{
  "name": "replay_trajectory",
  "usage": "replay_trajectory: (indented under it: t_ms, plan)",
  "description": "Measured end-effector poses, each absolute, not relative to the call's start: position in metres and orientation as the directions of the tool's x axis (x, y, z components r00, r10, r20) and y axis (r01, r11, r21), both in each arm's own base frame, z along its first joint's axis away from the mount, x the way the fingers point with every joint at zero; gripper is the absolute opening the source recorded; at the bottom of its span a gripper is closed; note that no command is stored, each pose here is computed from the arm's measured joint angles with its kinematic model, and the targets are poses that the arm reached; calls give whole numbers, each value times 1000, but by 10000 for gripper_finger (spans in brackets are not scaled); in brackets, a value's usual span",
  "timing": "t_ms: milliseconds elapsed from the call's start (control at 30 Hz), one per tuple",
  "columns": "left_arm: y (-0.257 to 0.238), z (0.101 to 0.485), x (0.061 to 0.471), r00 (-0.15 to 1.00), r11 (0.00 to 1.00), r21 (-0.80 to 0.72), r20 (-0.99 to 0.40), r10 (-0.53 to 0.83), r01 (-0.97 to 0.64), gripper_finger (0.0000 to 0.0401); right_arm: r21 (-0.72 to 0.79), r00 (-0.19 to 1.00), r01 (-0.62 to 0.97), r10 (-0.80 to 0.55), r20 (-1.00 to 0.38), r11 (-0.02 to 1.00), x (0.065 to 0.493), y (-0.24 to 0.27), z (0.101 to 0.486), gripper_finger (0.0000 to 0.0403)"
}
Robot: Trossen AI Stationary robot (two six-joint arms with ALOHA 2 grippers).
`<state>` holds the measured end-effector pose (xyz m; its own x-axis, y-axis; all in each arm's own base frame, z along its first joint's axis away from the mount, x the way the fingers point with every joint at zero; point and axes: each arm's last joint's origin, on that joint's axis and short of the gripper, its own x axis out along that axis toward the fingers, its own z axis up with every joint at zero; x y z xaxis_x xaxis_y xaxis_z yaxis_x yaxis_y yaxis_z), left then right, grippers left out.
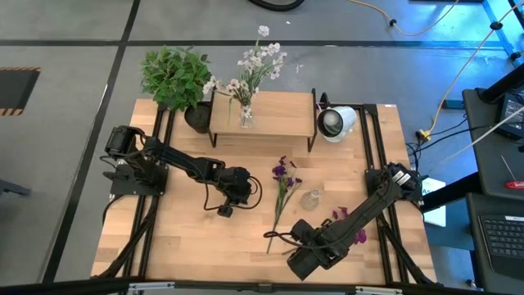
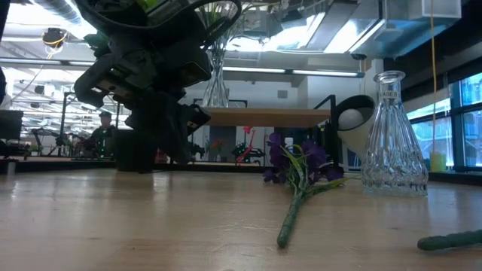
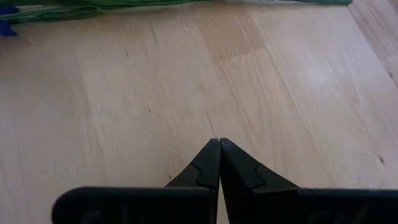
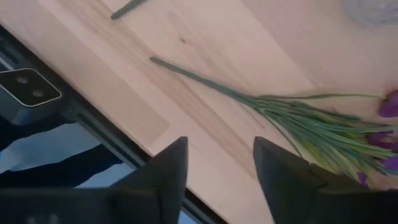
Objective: Pick and place flowers into a vace then onto a shelf
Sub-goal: Put the pink flowers into the transparent vase
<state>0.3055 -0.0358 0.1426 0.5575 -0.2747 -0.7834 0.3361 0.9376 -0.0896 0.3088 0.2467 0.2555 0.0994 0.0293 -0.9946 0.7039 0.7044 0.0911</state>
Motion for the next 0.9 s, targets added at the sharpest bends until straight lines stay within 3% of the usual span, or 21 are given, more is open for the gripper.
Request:
replay_trajectory:
  t_ms: [167, 233, 367, 500, 633, 900]
  plan:
    - [-36, 142, 305, 553, 938, -91, -786, -274, 336, 6, 119, 121, 716, 46, -992, 688, 311, 248, 256, 217]
    - [-36, 142, 305, 551, 938, -91, -788, -274, 336, 6, 114, 108, 789, 46, -993, 604, 311, 247, 256, 221]
    - [-36, 142, 305, 551, 938, -91, -788, -274, 336, 6, 29, 24, 959, 22, -999, 282, 305, 241, 255, 222]
    - [-36, 142, 305, 551, 938, -92, -789, -274, 335, 6, 18, 16, 996, -24, -1000, -83, 301, 241, 249, 222]
    - [-36, 142, 305, 549, 938, -92, -790, -274, 335, 6, 27, 25, 987, -18, -1000, -158, 298, 246, 235, 222]
    - [-36, 142, 304, 547, 938, -93, -791, -274, 335, 6, -9, -20, 985, -58, -998, -171, 290, 238, 191, 222]
